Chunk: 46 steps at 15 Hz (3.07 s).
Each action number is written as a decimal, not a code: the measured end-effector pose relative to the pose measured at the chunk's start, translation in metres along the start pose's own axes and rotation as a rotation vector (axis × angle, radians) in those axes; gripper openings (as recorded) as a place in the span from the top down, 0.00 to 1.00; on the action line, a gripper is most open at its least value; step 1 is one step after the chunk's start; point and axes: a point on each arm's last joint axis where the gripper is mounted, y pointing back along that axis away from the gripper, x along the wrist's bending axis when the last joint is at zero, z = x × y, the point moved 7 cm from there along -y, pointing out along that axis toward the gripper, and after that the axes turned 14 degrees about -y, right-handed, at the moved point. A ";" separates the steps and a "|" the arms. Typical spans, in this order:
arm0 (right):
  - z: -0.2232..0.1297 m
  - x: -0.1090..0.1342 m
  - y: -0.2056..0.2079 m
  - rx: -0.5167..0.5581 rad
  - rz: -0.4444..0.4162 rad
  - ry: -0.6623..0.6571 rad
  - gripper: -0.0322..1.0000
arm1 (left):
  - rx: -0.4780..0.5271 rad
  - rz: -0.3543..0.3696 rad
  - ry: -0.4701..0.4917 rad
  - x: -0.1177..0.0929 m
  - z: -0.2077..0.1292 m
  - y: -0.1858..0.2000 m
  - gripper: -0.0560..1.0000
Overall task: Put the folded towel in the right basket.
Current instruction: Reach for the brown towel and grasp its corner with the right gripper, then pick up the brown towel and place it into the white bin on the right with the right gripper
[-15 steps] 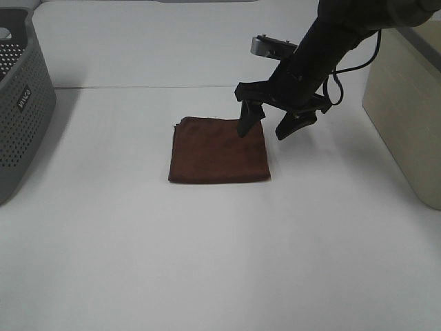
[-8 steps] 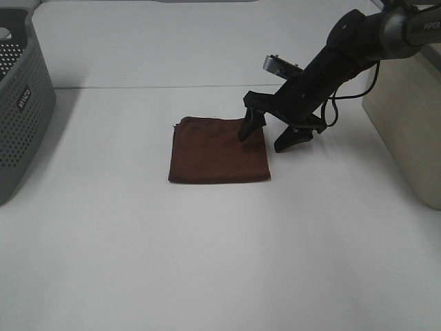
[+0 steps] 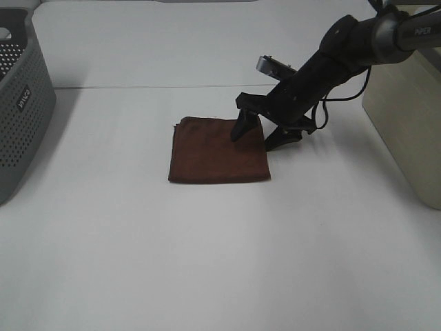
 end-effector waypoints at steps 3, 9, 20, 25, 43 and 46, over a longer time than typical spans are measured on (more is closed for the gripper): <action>-0.010 0.022 -0.016 0.007 0.032 0.022 0.30 | 0.000 0.000 0.000 0.000 0.000 0.000 0.12; -0.014 0.029 -0.028 0.002 0.040 0.022 0.60 | 0.000 0.000 0.000 0.000 0.000 0.000 0.12; -0.018 0.029 -0.013 0.037 -0.011 0.033 0.23 | 0.000 0.000 0.000 0.000 0.000 0.000 0.12; -0.023 0.039 -0.027 0.059 0.076 -0.006 0.29 | 0.000 0.000 0.000 0.000 0.000 0.000 0.12; -0.024 0.098 0.108 -0.076 -0.080 0.345 0.97 | 0.000 0.000 0.000 0.000 0.000 0.000 0.12; -0.023 0.087 0.153 -0.110 -0.188 0.358 0.97 | 0.000 0.000 0.000 0.000 0.000 0.000 0.12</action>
